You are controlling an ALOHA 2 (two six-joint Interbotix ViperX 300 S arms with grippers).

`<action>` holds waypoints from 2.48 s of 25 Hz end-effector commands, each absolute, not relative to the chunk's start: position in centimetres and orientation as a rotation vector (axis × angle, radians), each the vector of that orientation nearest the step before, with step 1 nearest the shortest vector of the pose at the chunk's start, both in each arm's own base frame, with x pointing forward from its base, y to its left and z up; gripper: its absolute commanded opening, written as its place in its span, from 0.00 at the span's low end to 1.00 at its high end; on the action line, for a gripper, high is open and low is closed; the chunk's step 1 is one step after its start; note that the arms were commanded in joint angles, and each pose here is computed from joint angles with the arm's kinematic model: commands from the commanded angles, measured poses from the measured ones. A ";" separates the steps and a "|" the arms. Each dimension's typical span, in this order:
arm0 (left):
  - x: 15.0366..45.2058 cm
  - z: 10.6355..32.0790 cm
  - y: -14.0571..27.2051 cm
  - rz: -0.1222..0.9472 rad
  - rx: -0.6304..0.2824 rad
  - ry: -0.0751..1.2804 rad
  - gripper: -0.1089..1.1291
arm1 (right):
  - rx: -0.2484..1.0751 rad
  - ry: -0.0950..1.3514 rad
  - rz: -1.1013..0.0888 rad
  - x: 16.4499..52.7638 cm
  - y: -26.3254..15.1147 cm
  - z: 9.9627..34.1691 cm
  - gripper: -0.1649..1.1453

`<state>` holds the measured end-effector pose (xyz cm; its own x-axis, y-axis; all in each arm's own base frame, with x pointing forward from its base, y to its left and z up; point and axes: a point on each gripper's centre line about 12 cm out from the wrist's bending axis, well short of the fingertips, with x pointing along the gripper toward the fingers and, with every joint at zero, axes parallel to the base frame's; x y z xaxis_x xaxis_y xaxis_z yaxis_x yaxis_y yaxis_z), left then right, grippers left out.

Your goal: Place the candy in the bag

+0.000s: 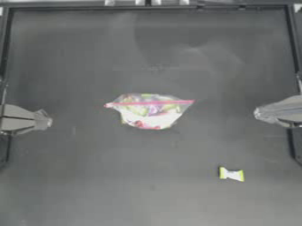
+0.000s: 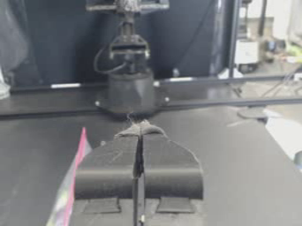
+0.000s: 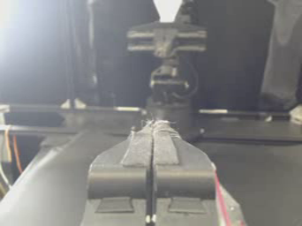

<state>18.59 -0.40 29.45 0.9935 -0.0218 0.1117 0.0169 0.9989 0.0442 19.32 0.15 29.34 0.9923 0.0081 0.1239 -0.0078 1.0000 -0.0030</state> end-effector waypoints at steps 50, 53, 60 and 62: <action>19.7 27.7 0.6 0.029 0.042 0.070 0.90 | -0.023 0.614 -0.143 29.7 -4.3 37.8 0.89; 19.7 27.6 0.7 0.034 0.039 0.074 0.90 | -0.033 0.670 -0.148 30.9 -4.6 37.8 0.89; 19.6 27.0 0.9 0.046 0.038 0.091 0.90 | -0.069 0.781 -0.144 34.1 -5.3 37.7 0.89; 19.5 26.8 1.0 0.051 0.037 0.098 0.90 | -0.079 0.806 -0.139 35.1 -5.5 37.6 0.88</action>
